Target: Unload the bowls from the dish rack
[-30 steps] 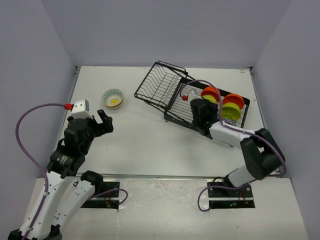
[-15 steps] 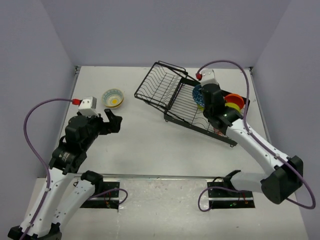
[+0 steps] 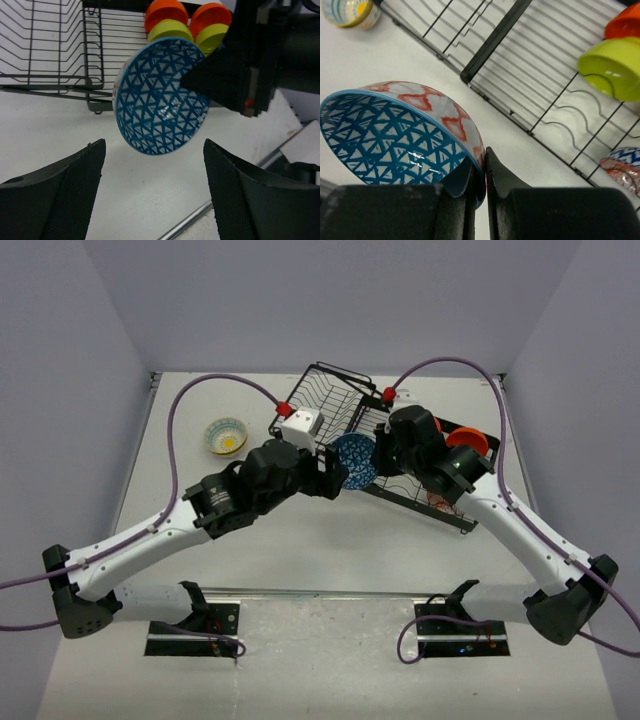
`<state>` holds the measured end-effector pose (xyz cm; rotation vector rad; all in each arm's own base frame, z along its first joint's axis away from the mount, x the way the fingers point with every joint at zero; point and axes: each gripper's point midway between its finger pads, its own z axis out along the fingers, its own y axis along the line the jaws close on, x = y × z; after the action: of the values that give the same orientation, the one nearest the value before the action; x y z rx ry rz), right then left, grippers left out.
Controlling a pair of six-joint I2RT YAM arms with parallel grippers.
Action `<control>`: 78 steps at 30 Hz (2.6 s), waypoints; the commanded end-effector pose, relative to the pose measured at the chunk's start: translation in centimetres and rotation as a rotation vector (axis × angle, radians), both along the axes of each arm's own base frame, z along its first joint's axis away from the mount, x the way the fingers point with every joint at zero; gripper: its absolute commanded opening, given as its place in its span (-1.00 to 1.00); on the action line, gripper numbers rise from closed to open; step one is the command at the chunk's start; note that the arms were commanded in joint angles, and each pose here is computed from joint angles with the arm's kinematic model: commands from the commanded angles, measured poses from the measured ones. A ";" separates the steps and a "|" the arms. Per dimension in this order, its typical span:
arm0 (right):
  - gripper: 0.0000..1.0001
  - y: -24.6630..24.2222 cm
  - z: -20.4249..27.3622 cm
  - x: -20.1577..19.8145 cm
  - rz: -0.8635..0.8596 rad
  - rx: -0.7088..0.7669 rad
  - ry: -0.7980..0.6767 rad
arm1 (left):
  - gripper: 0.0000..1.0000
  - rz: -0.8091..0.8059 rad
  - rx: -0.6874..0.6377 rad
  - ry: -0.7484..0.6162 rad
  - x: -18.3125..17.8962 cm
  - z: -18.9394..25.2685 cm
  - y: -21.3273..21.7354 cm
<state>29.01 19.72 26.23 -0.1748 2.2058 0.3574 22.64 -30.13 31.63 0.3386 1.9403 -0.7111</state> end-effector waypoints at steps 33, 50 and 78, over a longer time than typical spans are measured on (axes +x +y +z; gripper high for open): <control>0.98 -1.9 5.7 -5.8 0.022 0.247 -0.188 | -1.00 1.249 -0.091 0.294 6.8 -13.5 38.0; 0.98 -7.8 5.6 -9.6 -0.022 0.163 -0.273 | -1.00 1.357 -0.215 0.590 9.9 -23.9 40.9; 0.98 -14.9 -5.1 -2.5 -0.015 -0.892 -0.288 | 1.00 0.698 -0.208 0.036 2.4 -3.3 29.6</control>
<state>24.67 5.74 18.81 -0.5302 2.1022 -0.4863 26.39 3.80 28.43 -0.7293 1.6788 -0.3154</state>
